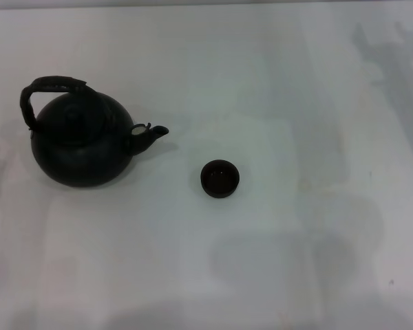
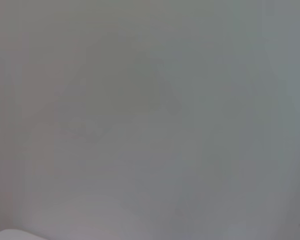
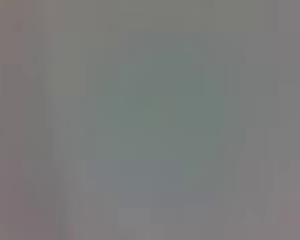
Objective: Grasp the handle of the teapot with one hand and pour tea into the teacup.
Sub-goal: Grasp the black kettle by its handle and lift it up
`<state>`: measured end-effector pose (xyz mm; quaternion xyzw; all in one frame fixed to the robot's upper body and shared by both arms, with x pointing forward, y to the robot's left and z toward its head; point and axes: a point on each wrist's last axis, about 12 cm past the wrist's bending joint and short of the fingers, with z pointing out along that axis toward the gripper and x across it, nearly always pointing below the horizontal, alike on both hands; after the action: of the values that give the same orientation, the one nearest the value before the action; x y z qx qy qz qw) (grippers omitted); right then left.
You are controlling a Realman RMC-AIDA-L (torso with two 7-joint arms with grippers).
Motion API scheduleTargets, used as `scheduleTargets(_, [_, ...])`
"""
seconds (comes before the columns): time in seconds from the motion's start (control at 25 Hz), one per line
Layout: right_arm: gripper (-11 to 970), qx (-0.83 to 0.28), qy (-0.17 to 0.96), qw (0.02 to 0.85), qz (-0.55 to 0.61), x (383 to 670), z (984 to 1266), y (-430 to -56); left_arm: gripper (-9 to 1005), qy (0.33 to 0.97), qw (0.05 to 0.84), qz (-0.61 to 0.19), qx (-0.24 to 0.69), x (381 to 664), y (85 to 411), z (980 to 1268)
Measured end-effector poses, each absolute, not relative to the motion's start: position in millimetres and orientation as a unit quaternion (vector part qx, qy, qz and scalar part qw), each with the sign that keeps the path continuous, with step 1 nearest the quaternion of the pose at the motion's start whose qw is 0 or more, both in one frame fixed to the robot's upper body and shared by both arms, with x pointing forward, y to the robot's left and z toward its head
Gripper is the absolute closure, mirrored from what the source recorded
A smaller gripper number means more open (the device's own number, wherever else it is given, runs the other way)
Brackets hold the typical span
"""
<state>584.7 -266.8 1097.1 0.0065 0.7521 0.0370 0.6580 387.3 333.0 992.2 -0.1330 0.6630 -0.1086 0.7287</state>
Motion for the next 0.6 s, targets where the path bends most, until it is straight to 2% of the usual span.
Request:
scheduleTargets(0.24, [99,0.007,0.733,0.673,0.096,586,1085,-262,252,0.662,0.729,-0.109,-0.135,389,332,992])
scheduleTargets(0.44, [100,-0.033,0.676,0.703,0.221,572,1076,-259,253,0.663,0.728,-0.113,-0.132,391,331,992])
scheduleTargets(0.6, [100,-0.029,0.676,0.693,0.249,566,1062,-264,253,0.664,0.728,-0.111,-0.13,391,331,992])
